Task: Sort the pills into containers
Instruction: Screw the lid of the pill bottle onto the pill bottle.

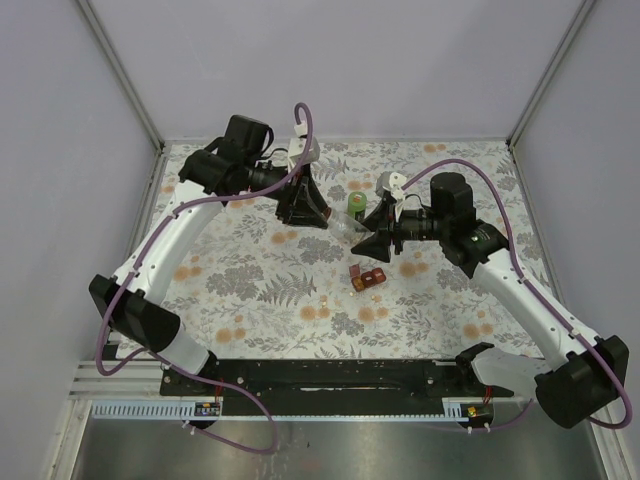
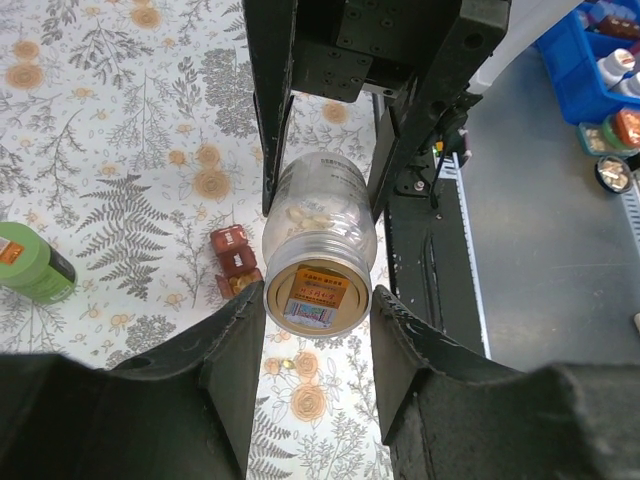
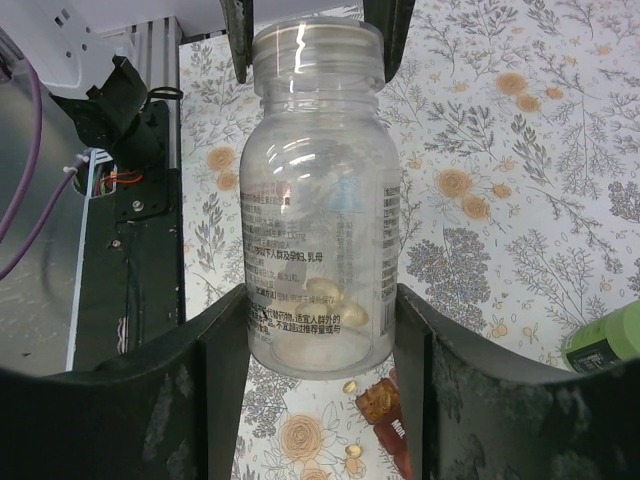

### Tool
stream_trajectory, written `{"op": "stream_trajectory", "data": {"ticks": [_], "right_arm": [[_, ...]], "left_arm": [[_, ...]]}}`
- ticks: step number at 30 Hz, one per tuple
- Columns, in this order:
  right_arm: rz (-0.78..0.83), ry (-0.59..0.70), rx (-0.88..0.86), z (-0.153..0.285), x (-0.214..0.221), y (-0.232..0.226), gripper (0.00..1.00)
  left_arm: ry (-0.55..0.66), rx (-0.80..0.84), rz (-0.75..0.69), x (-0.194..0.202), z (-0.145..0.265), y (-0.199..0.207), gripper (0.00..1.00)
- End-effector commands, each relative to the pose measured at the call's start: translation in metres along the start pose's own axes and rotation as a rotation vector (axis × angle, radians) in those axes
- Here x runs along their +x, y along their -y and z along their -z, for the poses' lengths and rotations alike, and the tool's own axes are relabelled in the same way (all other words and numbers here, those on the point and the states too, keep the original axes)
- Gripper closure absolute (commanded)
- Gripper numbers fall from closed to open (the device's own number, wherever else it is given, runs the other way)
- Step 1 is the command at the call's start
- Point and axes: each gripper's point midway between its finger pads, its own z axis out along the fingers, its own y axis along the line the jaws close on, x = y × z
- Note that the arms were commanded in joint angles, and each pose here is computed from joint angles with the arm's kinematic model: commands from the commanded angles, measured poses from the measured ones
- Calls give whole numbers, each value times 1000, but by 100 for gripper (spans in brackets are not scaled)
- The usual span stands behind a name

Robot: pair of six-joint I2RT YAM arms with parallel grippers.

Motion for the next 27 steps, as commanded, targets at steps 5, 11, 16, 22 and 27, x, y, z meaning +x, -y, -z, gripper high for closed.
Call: {"op": "stream_trajectory", "data": {"ticks": [5, 11, 16, 22, 27], "right_arm": [[44, 65, -76, -1, -31, -12, 100], [17, 48, -132, -2, -30, -20, 100], [10, 20, -151, -1, -25, -22, 100], [-22, 13, -216, -3, -23, -31, 100], [-29, 21, -245, -2, -25, -35, 100]], "left_arm": [[-35, 17, -114, 1, 0, 18, 100], [-86, 54, -151, 8, -2, 25, 100], [-106, 54, -160, 12, -2, 25, 100], [-108, 76, -178, 14, -4, 29, 100], [-103, 127, -199, 19, -10, 37, 100]]}}
